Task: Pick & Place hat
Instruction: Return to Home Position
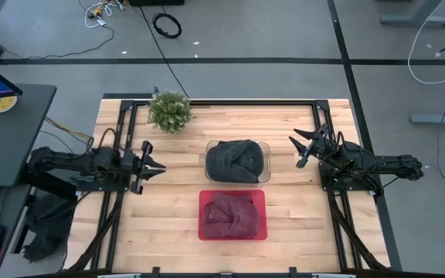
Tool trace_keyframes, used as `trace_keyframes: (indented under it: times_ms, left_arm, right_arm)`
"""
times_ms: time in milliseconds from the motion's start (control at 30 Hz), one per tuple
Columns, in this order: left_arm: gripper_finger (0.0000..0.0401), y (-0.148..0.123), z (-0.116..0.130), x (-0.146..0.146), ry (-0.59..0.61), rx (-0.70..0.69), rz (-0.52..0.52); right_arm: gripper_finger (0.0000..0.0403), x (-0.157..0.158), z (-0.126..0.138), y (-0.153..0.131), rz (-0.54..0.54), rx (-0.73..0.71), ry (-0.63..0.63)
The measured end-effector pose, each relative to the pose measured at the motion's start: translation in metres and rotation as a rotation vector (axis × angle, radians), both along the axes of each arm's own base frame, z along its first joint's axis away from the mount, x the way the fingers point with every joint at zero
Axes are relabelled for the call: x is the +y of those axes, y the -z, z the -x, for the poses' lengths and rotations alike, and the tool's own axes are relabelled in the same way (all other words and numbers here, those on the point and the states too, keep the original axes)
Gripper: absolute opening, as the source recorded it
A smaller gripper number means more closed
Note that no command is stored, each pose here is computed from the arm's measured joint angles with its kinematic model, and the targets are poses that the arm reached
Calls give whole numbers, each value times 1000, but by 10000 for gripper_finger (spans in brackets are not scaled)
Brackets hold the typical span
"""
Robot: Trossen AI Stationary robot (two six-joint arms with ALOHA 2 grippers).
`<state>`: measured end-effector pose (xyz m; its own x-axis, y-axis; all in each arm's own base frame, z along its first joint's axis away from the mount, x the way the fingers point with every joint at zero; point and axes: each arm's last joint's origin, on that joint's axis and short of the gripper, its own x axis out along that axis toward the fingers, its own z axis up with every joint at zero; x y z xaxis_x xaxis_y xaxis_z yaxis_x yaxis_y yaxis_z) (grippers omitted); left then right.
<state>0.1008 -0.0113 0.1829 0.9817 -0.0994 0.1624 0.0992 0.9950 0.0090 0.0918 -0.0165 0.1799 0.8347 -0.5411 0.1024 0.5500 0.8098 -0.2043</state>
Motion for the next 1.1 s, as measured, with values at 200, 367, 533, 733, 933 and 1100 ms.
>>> trace_keyframes:
  times_ms: [200, 367, 533, 733, 933, 1100]
  left_arm:
    - [55, 13, -1, 1, -39, 136, -12]
    - [55, 20, -1, 2, -66, 206, -21]
    - [55, 21, -2, 1, -59, 222, -22]
    - [55, 21, -2, 1, -60, 220, -23]
    - [55, 21, -2, 1, -60, 220, -23]
    - [55, 21, -2, 1, -60, 220, -22]
  right_arm:
    - [160, 0, 0, 0, 0, 0, 0]
    - [160, 0, 0, 0, 0, 0, 0]
    - [160, 0, 0, 0, 0, 0, 0]
    - [160, 0, 0, 0, 0, 0, 0]
    - [160, 0, 0, 0, 0, 0, 0]
    - [160, 0, 0, 0, 0, 0, 0]
